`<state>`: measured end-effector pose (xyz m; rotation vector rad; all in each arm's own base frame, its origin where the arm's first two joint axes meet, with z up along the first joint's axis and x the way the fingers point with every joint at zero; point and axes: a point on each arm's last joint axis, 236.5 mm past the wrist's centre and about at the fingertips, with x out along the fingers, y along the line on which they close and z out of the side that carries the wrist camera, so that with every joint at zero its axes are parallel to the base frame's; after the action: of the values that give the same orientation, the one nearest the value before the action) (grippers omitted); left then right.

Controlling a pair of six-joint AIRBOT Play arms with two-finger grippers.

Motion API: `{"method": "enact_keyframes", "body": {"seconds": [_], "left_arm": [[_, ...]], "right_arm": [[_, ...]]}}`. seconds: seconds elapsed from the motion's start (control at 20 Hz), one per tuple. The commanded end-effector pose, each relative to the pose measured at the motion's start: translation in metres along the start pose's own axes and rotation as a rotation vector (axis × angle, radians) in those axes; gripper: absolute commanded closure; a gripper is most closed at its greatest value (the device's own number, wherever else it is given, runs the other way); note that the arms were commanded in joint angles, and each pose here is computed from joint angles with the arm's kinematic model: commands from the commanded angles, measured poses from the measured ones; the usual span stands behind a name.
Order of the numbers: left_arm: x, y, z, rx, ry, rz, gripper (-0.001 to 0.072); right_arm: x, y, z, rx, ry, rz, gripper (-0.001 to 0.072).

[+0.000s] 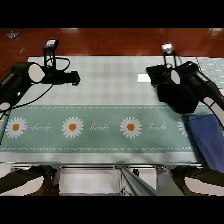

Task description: Fold the shirts.

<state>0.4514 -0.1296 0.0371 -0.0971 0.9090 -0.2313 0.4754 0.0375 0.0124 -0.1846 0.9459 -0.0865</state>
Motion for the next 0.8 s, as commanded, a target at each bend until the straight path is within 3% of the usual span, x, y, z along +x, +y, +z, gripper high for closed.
{"method": "enact_keyframes", "body": {"seconds": [0.0, 0.1, 0.2, 0.45, 0.5, 0.55, 0.6, 0.75], "left_arm": [[0.015, 0.003, 0.021, -0.002, -0.096, 0.002, 0.0006], [0.021, 0.004, 0.016, -0.003, -0.078, 0.005, 0.0006], [0.028, 0.005, 0.011, -0.006, -0.061, 0.007, 0.0006], [0.031, 0.009, -0.019, -0.001, 0.068, 0.019, 0.0006], [0.029, 0.015, -0.028, 0.017, 0.111, 0.040, 0.0006], [0.024, 0.025, -0.037, 0.037, 0.164, 0.072, 0.0006], [0.015, 0.036, -0.043, 0.055, 0.215, 0.108, 0.0006], [-0.031, 0.073, -0.048, 0.091, 0.321, 0.221, 0.0006]], "right_arm": [[0.010, -0.107, -0.007, 0.220, 0.003, -0.208, 0.0081], [0.022, -0.152, -0.041, 0.426, 0.095, -0.237, 0.0082], [0.041, -0.159, -0.066, 0.553, 0.168, -0.169, 0.0084], [0.078, -0.117, -0.126, 0.568, 0.421, -0.024, 0.0111], [0.077, -0.108, -0.129, 0.547, 0.445, 0.014, 0.0306], [0.074, -0.100, -0.125, 0.521, 0.447, 0.060, 0.0617], [0.066, -0.094, -0.111, 0.495, 0.431, 0.109, 0.0693], [0.013, -0.102, -0.030, 0.392, 0.262, 0.177, 0.0693]]}}
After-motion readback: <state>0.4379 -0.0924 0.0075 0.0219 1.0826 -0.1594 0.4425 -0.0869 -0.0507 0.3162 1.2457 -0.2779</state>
